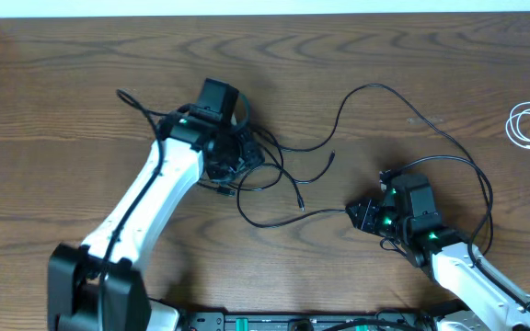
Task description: Untangle cables
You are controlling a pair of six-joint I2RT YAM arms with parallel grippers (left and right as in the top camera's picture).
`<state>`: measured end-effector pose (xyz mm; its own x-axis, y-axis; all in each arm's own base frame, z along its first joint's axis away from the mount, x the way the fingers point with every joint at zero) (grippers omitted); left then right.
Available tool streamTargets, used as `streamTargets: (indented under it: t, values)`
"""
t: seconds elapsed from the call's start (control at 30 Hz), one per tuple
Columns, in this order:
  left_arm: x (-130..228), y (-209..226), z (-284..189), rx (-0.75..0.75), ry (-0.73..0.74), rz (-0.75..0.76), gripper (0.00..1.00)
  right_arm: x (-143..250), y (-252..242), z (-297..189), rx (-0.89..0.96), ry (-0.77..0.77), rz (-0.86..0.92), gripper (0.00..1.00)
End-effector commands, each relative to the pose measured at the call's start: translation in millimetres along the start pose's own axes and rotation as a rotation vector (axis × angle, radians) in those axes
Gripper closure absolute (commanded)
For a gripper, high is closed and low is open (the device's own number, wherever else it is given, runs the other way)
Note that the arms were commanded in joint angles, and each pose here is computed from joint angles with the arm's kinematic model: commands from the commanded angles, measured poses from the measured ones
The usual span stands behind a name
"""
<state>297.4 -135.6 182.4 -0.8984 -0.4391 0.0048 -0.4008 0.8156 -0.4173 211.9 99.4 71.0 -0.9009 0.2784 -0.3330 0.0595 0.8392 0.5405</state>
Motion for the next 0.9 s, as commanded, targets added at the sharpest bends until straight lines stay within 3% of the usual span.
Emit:
streamTargets:
  t: [0.0,0.13,0.53,0.87]
  values:
    - [-1.4,4.3,3.1,-0.028,-0.005,0.002,0.35,3.2,-1.6,0.8,0.005,0.006,-0.005,0.62]
    - [1.7,15.4,13.9,-0.074,0.011,-0.04,0.26,2.5,-2.6,0.8,0.014,0.0,-0.005,0.62]
    - [7.6,39.2,48.2,-0.181,0.074,-0.236,0.25,1.3,-4.5,0.8,0.033,-0.012,-0.005,0.61]
    - [-0.7,43.3,65.8,-0.215,0.043,-0.358,0.25,1.4,-4.5,0.8,0.033,-0.012,-0.005,0.61]
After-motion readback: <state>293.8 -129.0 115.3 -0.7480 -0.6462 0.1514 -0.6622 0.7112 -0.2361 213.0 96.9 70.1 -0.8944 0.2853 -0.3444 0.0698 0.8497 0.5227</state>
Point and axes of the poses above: each gripper's point midway between its finger pads, its own z axis out along the fingers, its own y axis along the line the jaws close on, x = y × z, the point moved 7 cm from there along -z, back along the fingers, and after that the axes turned 4 degrees about -z, right-handed, at the moved point
